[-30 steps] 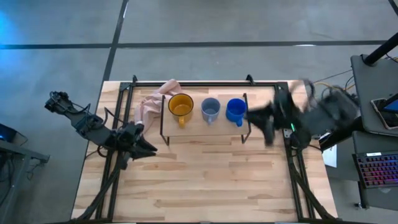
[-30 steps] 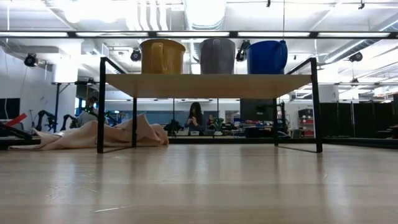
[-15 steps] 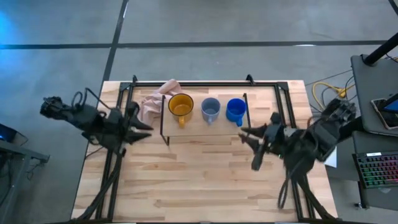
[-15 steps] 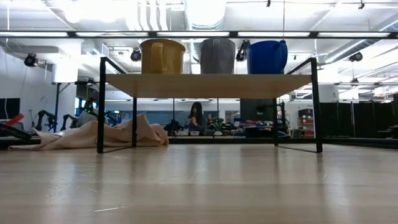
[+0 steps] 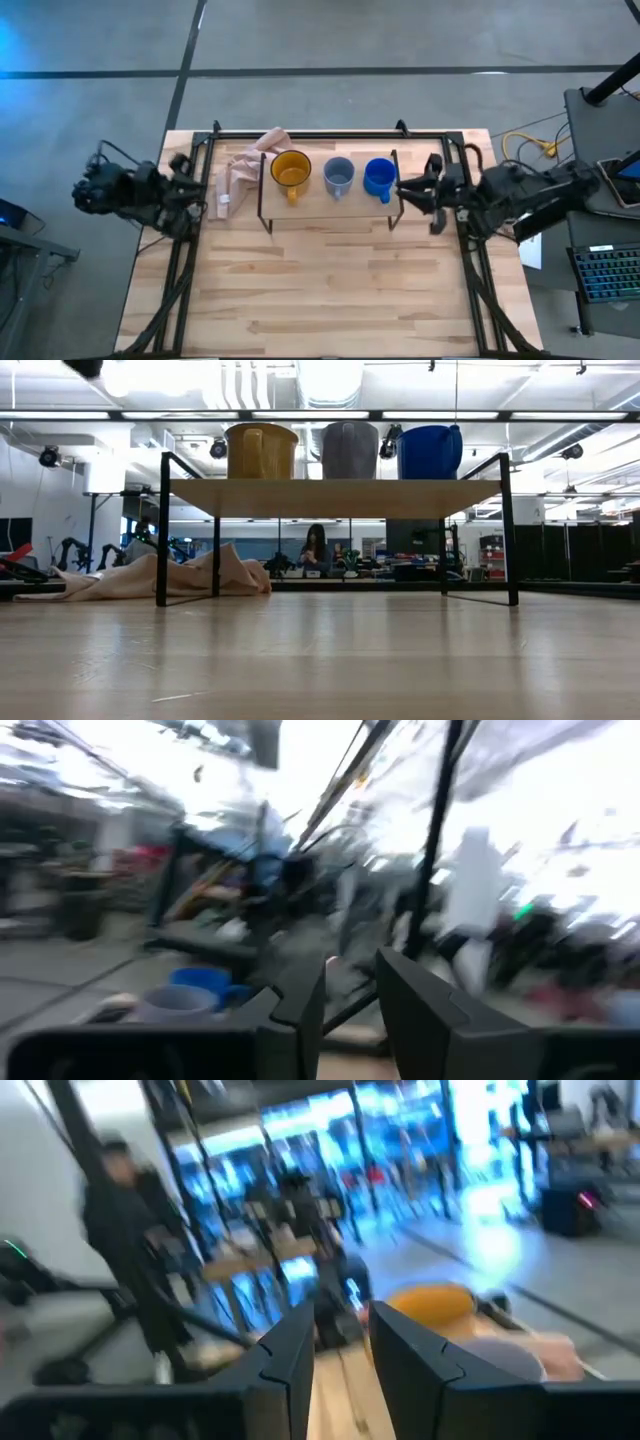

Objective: Stack small to large cups/mugs on shelf
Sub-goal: Return to Home Position

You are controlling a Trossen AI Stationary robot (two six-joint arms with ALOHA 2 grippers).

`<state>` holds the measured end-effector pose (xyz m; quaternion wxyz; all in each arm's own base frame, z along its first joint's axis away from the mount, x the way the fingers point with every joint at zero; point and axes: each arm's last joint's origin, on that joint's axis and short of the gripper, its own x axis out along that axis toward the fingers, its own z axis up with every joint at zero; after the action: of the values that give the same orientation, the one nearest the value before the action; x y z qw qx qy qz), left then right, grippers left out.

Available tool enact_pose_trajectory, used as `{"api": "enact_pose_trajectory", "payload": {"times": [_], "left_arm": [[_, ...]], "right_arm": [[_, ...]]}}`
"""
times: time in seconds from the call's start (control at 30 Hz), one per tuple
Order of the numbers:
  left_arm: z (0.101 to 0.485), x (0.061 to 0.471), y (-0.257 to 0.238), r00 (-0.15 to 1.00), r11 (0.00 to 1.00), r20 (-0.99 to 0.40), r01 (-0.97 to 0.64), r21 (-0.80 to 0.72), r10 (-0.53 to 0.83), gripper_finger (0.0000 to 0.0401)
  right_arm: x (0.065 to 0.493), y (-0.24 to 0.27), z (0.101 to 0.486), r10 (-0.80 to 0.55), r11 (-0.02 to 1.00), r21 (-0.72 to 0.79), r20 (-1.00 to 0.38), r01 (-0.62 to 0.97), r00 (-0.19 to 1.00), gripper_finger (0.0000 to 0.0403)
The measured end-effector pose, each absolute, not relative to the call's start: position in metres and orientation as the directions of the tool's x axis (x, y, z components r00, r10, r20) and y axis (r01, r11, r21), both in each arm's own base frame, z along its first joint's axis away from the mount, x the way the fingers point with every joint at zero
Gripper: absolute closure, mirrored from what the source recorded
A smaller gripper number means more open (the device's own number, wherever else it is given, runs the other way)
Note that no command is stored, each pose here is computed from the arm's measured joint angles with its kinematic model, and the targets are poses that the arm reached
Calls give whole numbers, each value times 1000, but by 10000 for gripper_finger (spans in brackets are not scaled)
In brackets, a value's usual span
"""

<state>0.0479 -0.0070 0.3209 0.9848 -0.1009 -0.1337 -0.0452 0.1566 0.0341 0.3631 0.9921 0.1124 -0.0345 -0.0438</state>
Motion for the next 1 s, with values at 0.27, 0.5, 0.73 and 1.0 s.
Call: {"api": "enact_pose_trajectory", "payload": {"times": [0.27, 0.5, 0.73, 1.0], "left_arm": [[268, 66, -11, 953, 954, 301, 123, -274, -37, 322], [239, 78, -12, 962, 931, 271, 75, -357, 27, 322], [191, 93, -16, 973, 892, 231, 81, -444, 27, 322], [177, 96, -17, 993, 906, 114, 29, -421, 21, 322]], "right_arm": [[128, 20, 321, -101, 968, 243, 120, 70, 988, 309], [118, 16, 298, -146, 966, 233, 130, 113, 981, 309], [113, 14, 258, -178, 961, 241, 174, 133, 969, 309], [101, 12, 221, -182, 974, 172, 209, 147, 961, 309]]}}
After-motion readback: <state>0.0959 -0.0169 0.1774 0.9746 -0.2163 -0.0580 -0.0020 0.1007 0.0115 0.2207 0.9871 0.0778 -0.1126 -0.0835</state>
